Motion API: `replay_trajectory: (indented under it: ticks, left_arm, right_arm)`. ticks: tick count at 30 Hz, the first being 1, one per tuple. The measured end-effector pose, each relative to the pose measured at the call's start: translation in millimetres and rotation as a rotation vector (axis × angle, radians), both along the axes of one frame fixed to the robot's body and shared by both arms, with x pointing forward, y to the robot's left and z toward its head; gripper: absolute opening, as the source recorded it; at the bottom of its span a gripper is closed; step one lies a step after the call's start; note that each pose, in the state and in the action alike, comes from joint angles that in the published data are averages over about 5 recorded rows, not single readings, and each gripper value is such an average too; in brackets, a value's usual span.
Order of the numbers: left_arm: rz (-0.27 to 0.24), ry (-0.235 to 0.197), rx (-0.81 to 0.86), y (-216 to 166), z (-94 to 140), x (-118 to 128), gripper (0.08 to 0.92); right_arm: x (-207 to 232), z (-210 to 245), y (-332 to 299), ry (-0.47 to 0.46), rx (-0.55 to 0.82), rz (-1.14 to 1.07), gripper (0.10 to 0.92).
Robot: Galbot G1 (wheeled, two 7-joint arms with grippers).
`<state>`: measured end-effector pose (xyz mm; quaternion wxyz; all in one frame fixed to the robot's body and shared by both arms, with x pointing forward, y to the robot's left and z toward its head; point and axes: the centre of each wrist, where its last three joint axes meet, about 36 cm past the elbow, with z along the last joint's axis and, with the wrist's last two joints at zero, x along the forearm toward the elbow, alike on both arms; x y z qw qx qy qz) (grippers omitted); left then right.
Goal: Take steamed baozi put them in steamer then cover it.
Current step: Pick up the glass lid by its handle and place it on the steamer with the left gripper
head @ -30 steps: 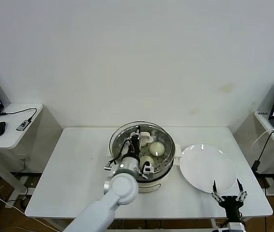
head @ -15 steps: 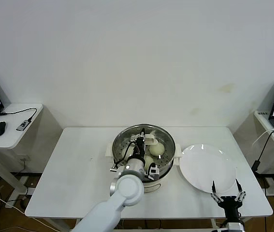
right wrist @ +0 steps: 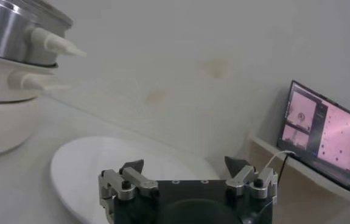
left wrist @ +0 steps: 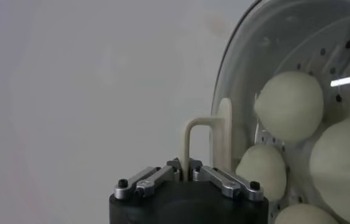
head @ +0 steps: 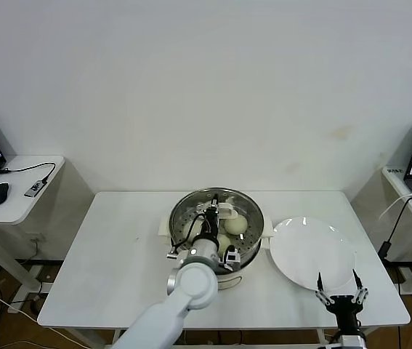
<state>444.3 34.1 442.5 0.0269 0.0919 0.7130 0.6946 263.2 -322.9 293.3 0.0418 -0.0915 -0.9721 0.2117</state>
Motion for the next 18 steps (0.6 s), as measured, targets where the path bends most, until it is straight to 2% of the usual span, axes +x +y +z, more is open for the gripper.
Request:
replay_trajectory:
  ticks: [18]
  left_arm:
    - [0.014,0.005,-0.006,0.1,-5.8,-1.0,0.148]
  right_arm:
    - [0.2,-0.6,2.4,0.003,-0.002,0.008,0.823]
